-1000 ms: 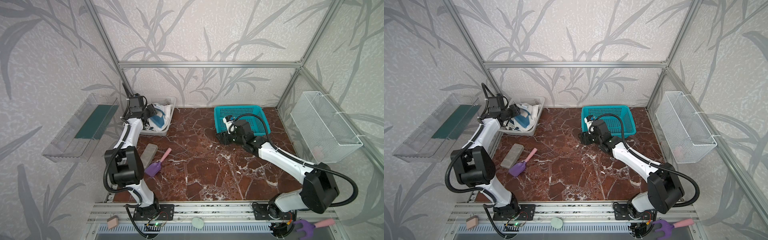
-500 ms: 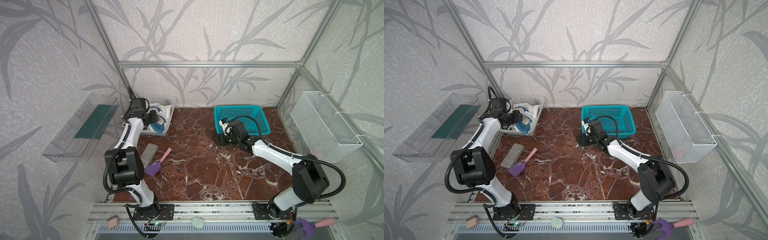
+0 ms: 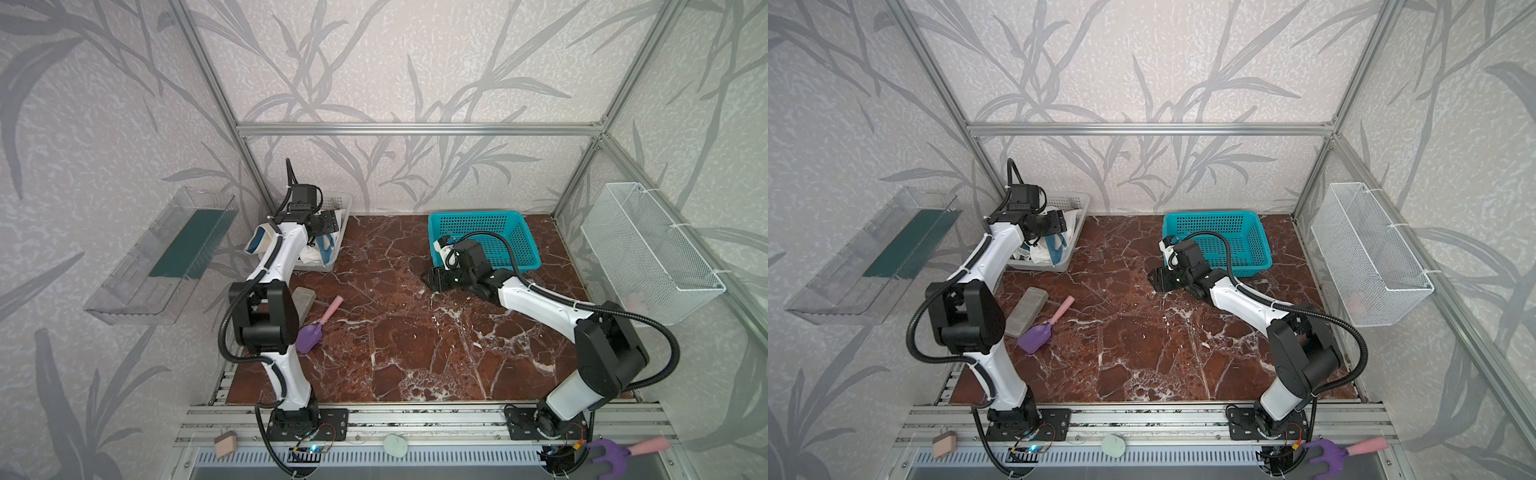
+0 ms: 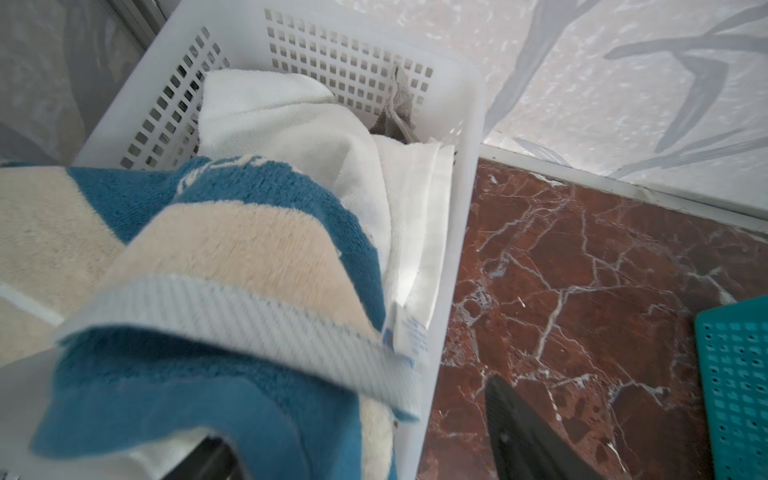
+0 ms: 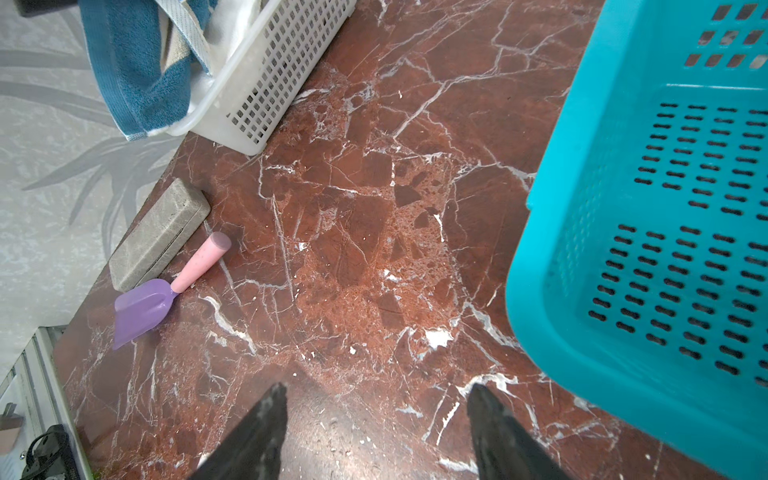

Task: Fold and stack the towels
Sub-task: 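Grasp the blue-and-cream towel in the white basket with left gripper while right arm advances, then lift the blue-and-cream towel with the left gripper and lay it on the table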

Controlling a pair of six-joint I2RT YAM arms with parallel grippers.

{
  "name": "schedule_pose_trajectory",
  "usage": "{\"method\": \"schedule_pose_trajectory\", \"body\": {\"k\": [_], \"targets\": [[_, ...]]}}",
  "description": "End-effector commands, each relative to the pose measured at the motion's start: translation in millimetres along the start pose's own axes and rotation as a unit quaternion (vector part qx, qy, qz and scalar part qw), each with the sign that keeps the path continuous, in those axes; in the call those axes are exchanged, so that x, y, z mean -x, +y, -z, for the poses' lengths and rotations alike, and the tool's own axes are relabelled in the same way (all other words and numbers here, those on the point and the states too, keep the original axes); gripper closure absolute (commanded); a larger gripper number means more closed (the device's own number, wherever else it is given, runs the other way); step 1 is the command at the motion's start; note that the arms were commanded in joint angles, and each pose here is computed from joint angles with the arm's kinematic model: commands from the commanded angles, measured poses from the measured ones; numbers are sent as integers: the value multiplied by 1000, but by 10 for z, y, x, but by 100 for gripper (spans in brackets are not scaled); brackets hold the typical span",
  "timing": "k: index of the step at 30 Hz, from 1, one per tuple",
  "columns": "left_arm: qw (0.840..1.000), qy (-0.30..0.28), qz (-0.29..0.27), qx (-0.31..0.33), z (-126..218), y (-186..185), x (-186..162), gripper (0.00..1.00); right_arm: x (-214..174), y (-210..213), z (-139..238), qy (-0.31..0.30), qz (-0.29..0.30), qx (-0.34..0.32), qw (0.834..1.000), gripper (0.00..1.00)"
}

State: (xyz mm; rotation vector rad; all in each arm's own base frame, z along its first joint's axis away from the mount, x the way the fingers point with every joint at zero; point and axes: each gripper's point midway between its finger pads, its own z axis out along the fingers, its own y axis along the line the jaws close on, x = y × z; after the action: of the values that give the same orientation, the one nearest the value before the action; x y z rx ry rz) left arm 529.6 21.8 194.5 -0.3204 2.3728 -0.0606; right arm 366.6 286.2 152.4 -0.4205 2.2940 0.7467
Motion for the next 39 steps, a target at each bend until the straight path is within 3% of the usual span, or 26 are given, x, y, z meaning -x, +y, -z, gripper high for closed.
{"method": "schedule_pose_trajectory", "body": {"k": [1,3,6,9,13,17,22,26,33,39], "targets": [[1000,9,14,8,-238,32,14,27,69,41,18,-7,7,7,1000,31],[1000,5,22,-4,-243,-22,60,45,70,51,29,-5,8,7,1000,31],[999,-20,27,-21,-90,-87,184,80,96,70,60,-6,12,8,1000,31],[998,-50,23,-31,180,-120,337,100,138,105,114,-10,14,12,1000,31],[995,-83,18,-51,706,-200,549,100,208,179,221,-18,17,21,999,31],[981,-139,10,-135,1480,-515,810,100,284,260,371,-32,19,30,999,31],[941,-266,-40,-203,2661,-798,1104,100,334,305,574,-61,6,33,998,31],[917,-329,-55,-218,3252,-821,1182,100,310,303,684,-75,-11,33,997,31],[861,-358,-73,-355,4139,-1291,966,100,143,263,873,-74,-31,26,996,31],[795,-317,-107,-506,4645,-2068,307,100,-290,142,896,-48,-66,22,996,32]]}}
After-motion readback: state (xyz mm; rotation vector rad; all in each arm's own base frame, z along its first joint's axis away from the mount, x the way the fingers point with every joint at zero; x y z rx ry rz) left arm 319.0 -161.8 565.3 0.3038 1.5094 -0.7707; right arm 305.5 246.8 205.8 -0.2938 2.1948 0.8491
